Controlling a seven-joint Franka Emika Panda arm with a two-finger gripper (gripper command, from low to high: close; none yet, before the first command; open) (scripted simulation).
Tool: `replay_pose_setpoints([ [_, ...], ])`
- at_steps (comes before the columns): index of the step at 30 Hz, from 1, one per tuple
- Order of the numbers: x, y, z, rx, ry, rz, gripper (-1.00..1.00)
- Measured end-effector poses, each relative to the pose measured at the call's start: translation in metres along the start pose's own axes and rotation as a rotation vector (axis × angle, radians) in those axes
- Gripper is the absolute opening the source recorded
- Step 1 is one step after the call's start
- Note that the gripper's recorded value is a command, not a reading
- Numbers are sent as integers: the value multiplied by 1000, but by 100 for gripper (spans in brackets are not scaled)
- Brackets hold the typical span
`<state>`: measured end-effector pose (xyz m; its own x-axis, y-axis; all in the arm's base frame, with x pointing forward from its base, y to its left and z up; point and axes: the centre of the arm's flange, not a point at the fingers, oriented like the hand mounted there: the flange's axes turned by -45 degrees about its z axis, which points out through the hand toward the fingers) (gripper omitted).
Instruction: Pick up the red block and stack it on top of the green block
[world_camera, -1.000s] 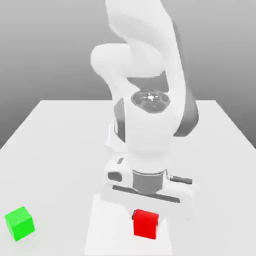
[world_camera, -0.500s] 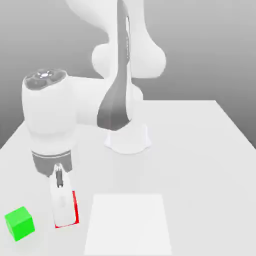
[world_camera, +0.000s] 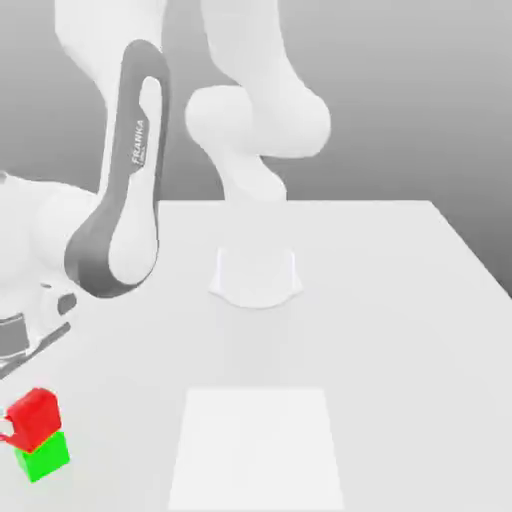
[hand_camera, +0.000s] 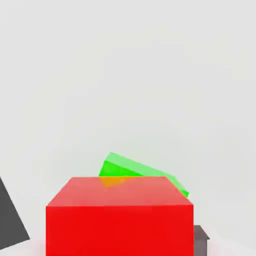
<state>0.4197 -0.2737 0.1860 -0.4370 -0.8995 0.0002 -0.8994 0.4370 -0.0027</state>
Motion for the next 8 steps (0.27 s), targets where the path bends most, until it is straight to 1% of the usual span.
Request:
replay_pose_setpoints([
  [4,0,0,-1,-1,0,2,100],
  [8,0,0,-48,-1,-1,1,100],
])
